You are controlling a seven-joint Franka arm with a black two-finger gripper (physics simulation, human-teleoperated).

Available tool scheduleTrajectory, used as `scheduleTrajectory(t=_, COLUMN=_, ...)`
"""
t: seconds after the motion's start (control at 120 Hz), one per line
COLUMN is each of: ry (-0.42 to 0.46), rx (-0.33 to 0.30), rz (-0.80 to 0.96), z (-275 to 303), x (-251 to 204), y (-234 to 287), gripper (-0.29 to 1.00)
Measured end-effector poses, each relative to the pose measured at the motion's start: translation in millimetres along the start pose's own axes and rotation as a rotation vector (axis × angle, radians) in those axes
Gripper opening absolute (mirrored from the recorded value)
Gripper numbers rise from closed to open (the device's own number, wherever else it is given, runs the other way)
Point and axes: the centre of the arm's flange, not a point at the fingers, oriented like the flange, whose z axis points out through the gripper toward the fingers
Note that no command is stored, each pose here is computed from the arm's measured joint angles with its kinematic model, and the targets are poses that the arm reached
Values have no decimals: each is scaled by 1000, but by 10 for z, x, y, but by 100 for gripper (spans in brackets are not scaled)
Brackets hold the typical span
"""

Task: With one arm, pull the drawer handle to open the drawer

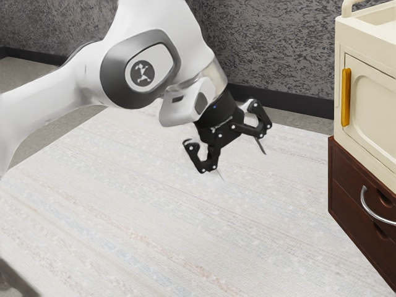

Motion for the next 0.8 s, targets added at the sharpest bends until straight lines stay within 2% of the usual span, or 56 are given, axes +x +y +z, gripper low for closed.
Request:
scheduleTrajectory(t=0.125, ry=7, rx=51, rz=73, z=156, x=157, y=-163, gripper=47)
scheduleTrajectory(t=0.275, ry=37, rx=104, rz=127, z=416, x=313, y=-358, gripper=39)
scheduleTrajectory(t=0.517, ry=56, rx=177, rz=179, z=601, x=573, y=-552, gripper=35)
scheduleTrajectory(t=0.8, ry=66, rx=196, rz=203, z=886, x=729, y=-674, gripper=33)
